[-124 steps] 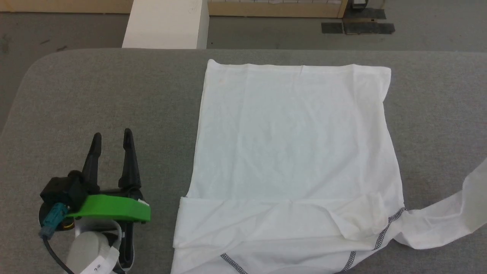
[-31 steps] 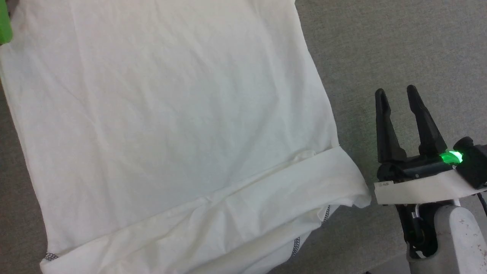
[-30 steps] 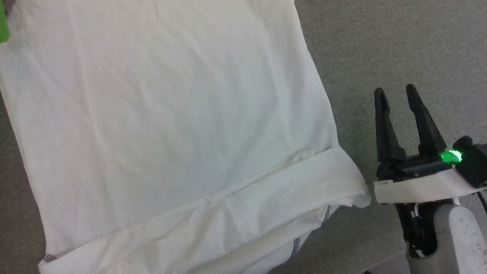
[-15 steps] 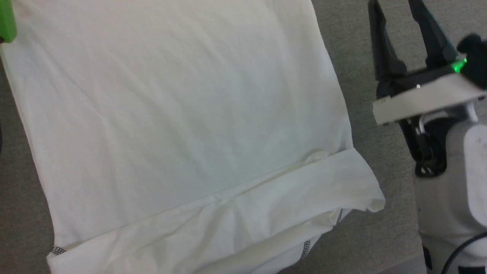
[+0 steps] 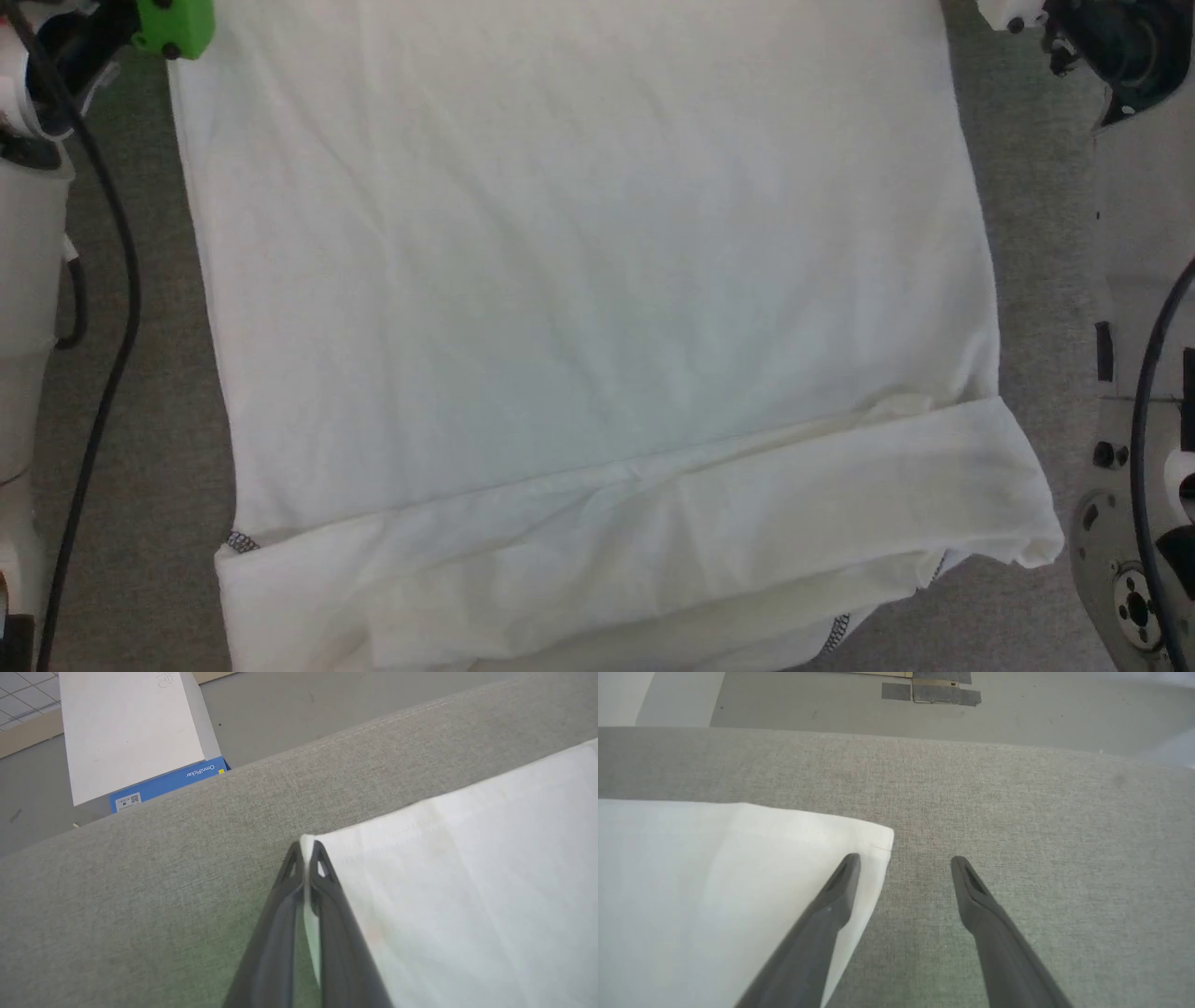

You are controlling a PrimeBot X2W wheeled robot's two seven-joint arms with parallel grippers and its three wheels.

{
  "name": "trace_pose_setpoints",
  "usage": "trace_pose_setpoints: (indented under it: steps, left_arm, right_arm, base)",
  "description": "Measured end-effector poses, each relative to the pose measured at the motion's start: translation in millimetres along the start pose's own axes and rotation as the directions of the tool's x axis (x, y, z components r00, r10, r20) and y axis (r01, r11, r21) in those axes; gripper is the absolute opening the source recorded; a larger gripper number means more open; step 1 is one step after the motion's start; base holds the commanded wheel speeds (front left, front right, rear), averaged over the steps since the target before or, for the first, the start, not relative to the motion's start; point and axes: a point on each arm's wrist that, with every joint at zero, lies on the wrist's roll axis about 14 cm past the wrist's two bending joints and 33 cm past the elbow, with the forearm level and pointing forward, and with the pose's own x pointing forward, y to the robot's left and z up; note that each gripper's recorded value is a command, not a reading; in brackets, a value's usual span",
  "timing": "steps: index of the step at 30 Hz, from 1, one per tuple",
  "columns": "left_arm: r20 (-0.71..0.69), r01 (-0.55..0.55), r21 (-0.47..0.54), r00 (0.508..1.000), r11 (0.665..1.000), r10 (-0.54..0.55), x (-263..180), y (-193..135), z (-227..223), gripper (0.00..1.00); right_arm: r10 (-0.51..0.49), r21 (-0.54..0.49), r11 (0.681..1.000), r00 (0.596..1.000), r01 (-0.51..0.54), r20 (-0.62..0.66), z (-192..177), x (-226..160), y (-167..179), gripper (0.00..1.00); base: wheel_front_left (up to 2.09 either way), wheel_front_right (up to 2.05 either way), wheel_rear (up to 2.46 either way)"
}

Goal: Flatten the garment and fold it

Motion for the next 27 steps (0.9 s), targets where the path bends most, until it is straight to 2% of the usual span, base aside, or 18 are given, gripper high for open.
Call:
trace_pose_setpoints:
  steps: [5, 6, 7, 9, 10, 13, 16, 19, 23, 27]
  left_arm:
    - [-0.013, -0.019, -0.002, 1.0, 1.0, 0.019, 0.3, 13.1, -9.5, 0.0]
    - [-0.017, -0.02, -0.004, 1.0, 1.0, 0.02, 0.8, 14.5, -12.0, 0.0]
    - [-0.022, -0.021, -0.011, 1.0, 1.0, 0.021, 1.7, 16.0, -15.0, 0.0]
    - [-0.024, -0.022, -0.018, 0.999, 1.0, 0.022, 3.0, 17.9, -17.6, 0.0]
    - [-0.019, -0.022, -0.02, 1.0, 1.0, 0.022, 3.6, 18.6, -17.1, 0.0]
    - [0.028, -0.036, -0.013, 0.999, 0.999, 0.036, 5.5, 22.3, -10.0, 0.0]
    - [0.117, -0.062, 0.008, 0.991, 0.998, 0.061, 5.6, 28.6, 3.9, 0.0]
    - [0.262, -0.112, 0.037, 0.96, 0.993, 0.099, -1.0, 38.7, 30.0, 0.0]
    - [0.423, -0.174, 0.055, 0.896, 0.983, 0.135, -14.2, 49.9, 59.5, 0.0]
    - [0.534, -0.226, 0.046, 0.829, 0.973, 0.167, -30.5, 58.8, 77.9, 0.0]
  right_arm:
    - [0.03, -0.017, 0.999, 0.99, -0.032, -0.14, -12.4, 17.1, 20.2, 1.0]
    - [0.029, -0.024, 0.999, 0.987, -0.034, -0.157, -13.0, 18.4, 21.9, 0.93]
    - [0.03, -0.031, 0.999, 0.983, -0.036, -0.182, -14.3, 19.6, 23.7, 0.49]
    - [0.028, -0.048, 0.998, 0.976, -0.04, -0.217, -15.1, 20.5, 26.8, 0.14]
    - [0.027, -0.055, 0.998, 0.973, -0.04, -0.227, -14.7, 20.1, 27.8, 0.0]
    - [0.025, -0.067, 0.997, 0.981, -0.039, -0.192, -6.6, 19.2, 30.2, 0.0]
    - [0.016, -0.083, 0.996, 0.998, -0.022, -0.067, 12.5, 19.1, 28.0, 0.0]
    - [0.018, -0.088, 0.996, 0.996, -0.011, 0.084, 37.9, 15.0, 26.9, 0.0]
    - [0.032, -0.092, 0.996, 0.97, -0.01, 0.241, 63.6, 6.8, 28.6, 0.0]
    - [0.061, -0.113, 0.993, 0.924, -0.019, 0.377, 86.9, -5.0, 35.1, 0.0]
  base:
    - [0.0, 0.0, 0.0]
    - [0.0, 0.0, 0.0]
    - [0.0, 0.0, 0.0]
    - [0.0, 0.0, 0.0]
    - [0.0, 0.0, 0.0]
    - [0.0, 0.0, 0.0]
    - [0.0, 0.0, 0.0]
    - [0.0, 0.0, 0.0]
    - [0.0, 0.0, 0.0]
    - [0.0, 0.0, 0.0]
